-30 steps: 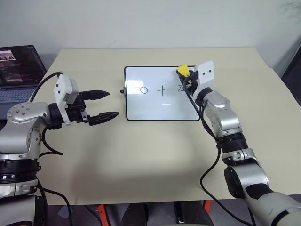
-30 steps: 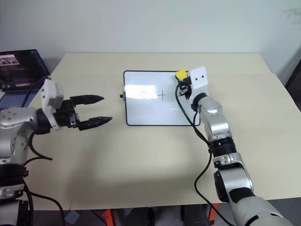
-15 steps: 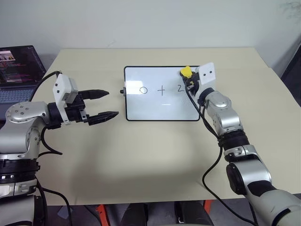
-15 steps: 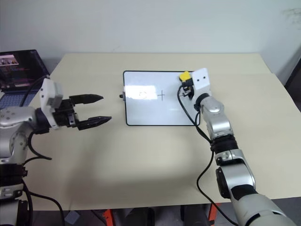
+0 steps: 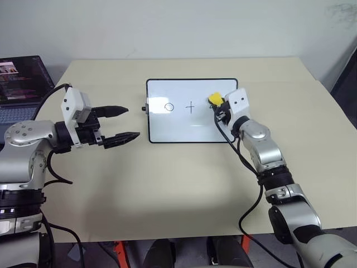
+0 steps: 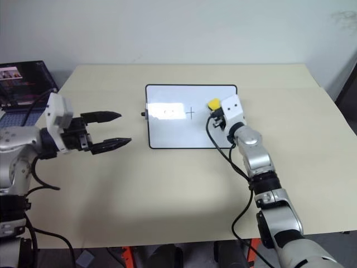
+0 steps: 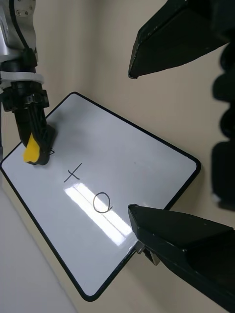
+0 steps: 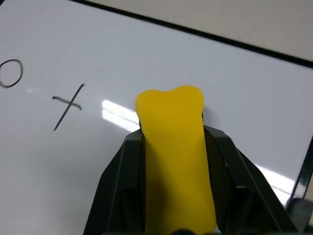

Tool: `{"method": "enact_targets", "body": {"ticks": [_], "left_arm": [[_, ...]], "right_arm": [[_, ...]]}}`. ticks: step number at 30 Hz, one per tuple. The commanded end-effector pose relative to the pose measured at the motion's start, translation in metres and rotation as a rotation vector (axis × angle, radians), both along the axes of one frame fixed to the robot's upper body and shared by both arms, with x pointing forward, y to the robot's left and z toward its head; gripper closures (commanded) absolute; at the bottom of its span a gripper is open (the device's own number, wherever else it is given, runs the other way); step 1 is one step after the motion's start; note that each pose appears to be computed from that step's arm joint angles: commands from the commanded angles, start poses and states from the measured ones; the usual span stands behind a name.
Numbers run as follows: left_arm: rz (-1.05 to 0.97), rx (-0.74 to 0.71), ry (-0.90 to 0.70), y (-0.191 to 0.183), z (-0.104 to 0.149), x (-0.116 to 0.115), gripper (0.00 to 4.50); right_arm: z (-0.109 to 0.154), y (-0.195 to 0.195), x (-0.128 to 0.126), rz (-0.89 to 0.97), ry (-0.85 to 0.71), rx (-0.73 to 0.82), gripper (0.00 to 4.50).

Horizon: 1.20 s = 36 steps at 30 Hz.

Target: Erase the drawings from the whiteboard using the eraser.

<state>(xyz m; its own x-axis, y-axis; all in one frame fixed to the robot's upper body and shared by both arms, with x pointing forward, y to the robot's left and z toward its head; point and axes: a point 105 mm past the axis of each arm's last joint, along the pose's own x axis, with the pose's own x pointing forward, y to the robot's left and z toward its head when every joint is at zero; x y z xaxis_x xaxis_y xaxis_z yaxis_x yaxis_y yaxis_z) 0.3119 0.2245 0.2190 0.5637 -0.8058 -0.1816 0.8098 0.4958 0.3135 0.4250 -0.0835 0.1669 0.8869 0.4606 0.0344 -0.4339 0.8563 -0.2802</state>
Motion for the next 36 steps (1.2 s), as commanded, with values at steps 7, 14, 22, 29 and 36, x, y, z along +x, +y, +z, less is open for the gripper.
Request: {"method": "enact_targets", "body": {"ticks": [7, 14, 22, 29, 36], "left_arm": [[0.038, 0.012, -0.067, 0.007, 0.016, -0.012, 0.00], [0.048, 0.011, -0.067, 0.008, 0.014, -0.015, 0.00], [0.037, 0.005, -0.078, 0.004, 0.013, -0.011, 0.00], [0.022, 0.002, -0.084, 0.000, 0.014, -0.007, 0.00], [0.021, 0.007, -0.088, 0.001, 0.015, -0.006, 0.00]], "right_arm": [[-0.030, 0.009, -0.015, 0.069, 0.057, -0.089, 3.22], [-0.034, 0.006, -0.023, 0.082, 0.065, -0.093, 3.22], [0.033, 0.007, -0.018, 0.063, -0.135, 0.013, 3.22], [0.072, 0.009, -0.006, 0.016, -0.256, 0.046, 3.22], [0.066, 0.019, 0.006, 0.025, -0.252, 0.010, 3.22]]}}
